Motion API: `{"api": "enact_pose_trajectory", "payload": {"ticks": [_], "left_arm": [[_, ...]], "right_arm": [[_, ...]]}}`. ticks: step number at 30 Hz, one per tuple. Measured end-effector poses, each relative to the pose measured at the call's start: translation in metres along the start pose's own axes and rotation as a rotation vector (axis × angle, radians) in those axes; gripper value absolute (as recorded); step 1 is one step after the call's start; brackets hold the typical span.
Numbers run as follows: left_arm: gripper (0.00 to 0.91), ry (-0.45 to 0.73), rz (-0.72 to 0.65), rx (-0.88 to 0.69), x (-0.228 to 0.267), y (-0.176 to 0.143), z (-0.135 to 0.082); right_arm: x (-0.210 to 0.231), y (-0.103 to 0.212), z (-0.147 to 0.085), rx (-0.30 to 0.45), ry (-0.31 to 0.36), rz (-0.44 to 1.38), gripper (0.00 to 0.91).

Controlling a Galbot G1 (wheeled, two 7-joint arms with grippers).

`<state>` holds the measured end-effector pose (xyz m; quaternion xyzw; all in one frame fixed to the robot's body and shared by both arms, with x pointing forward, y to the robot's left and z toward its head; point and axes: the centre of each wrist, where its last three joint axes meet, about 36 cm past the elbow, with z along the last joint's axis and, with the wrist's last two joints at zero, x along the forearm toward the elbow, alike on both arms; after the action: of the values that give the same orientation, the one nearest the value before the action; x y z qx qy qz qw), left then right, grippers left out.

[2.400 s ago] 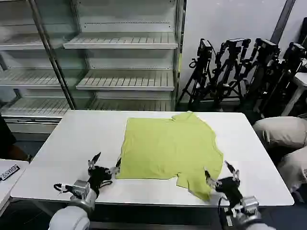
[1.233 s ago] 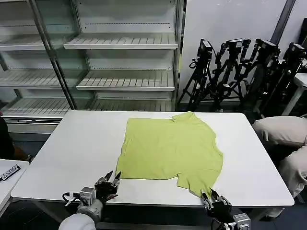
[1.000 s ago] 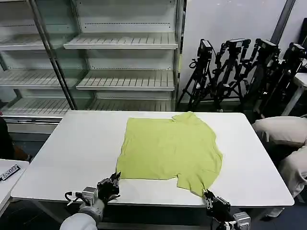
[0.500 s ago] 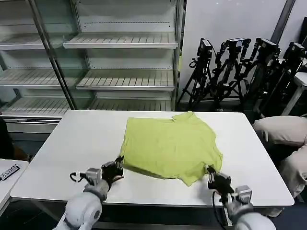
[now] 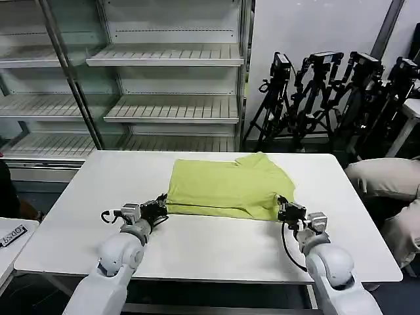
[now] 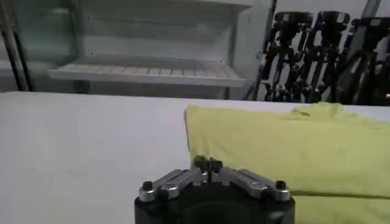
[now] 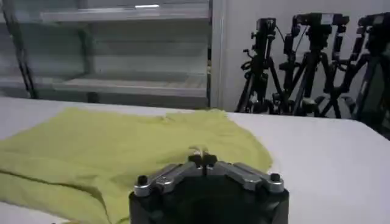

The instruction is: Fold and organize the clothes.

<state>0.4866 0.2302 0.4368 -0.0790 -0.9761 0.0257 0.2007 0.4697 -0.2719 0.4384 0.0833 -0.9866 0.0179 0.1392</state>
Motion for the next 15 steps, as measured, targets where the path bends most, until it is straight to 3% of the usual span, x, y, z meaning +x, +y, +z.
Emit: {"api": "enact_pose_trajectory", "payload": {"ticks": [2,3,4,5,15], "left_arm": [[0.020,-0.007,0.005,-0.004,-0.003,0.000,-0.002],[0.101,-0.009,0.007,-0.005,-0.005,-0.001,-0.003],[0.736,-0.010,0.008,-0.008,-0.007,-0.001,-0.004],[0.907,-0.009,0.007,-0.011,-0.009,-0.002,-0.005],[0.907,-0.005,-0.021,-0.037,-0.015,0.004,-0.005]], "right_arm": [[-0.004,-0.001,0.001,0.001,0.004,0.004,0.000],[-0.007,-0.001,0.001,0.001,0.005,0.005,0.000],[-0.008,-0.001,0.002,0.001,0.006,0.006,0.574],[-0.010,-0.001,0.003,-0.001,0.007,0.008,0.907],[-0.009,-0.010,0.010,-0.010,-0.005,0.043,0.907]]}}
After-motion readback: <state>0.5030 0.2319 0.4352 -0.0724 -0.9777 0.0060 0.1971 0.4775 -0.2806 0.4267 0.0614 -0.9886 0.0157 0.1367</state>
